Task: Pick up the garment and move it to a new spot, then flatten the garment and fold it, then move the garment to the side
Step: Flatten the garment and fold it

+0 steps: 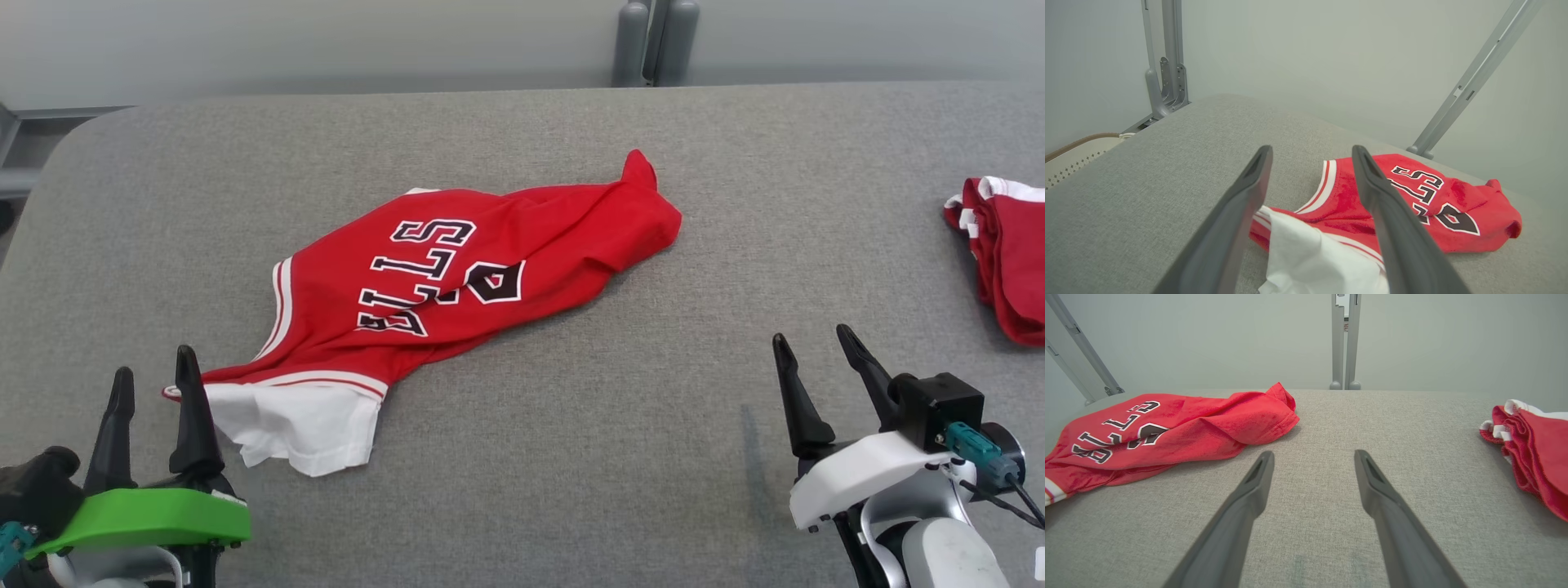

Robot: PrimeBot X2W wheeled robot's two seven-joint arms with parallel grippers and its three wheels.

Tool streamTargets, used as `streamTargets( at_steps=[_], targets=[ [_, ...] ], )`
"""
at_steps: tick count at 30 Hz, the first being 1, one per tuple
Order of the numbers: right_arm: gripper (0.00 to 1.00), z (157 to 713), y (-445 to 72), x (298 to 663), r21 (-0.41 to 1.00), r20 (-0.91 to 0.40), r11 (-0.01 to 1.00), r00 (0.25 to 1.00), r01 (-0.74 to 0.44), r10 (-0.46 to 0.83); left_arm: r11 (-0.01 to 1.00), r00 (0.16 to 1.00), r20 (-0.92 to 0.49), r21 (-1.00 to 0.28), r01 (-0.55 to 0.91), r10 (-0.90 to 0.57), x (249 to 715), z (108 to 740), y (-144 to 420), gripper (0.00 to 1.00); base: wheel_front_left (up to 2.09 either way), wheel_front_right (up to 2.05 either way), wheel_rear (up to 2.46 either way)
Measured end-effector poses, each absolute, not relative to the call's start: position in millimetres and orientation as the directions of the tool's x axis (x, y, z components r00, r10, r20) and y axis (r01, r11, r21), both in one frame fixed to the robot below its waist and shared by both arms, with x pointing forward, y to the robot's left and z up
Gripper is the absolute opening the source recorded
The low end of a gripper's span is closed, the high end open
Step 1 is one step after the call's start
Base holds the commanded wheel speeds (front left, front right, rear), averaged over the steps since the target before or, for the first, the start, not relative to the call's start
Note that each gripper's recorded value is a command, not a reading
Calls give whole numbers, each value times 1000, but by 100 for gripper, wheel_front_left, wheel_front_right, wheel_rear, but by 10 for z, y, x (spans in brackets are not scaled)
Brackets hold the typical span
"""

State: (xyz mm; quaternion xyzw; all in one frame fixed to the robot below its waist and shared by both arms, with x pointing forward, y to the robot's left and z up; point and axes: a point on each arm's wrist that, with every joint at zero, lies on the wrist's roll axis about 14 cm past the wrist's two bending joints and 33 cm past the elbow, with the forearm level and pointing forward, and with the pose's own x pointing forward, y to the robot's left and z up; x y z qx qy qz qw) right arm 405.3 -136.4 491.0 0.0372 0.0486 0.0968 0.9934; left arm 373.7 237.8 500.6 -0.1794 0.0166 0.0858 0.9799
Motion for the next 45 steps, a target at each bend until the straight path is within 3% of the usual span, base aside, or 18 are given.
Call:
streamTargets(
  at_steps=[3,10,25,37,41,45],
  targets=[
    [100,4926,-1306,4057,85,-84,975,974,-205,212,903,984,45,-405,-140,172,3715,5269,2384,100,0,0,0],
    [100,5024,-1244,4054,94,-49,970,972,-223,228,924,977,159,-376,-76,145,3561,5460,2271,100,0,0,0],
    [100,5055,-1068,3838,119,7,954,961,-274,275,975,999,15,-220,40,-38,3266,4872,1969,100,0,0,0],
    [100,4934,-1057,3741,115,-30,954,959,-276,281,982,997,47,-174,72,-65,3367,4978,1960,100,0,0,0],
    [100,4863,-1015,3799,107,-77,952,952,-286,295,980,997,34,-183,74,-69,3383,4933,1935,100,0,0,0],
    [100,4798,-972,4093,61,-161,949,935,-311,316,977,996,25,-197,85,-82,3443,4900,1870,100,0,0,0]
  ],
)
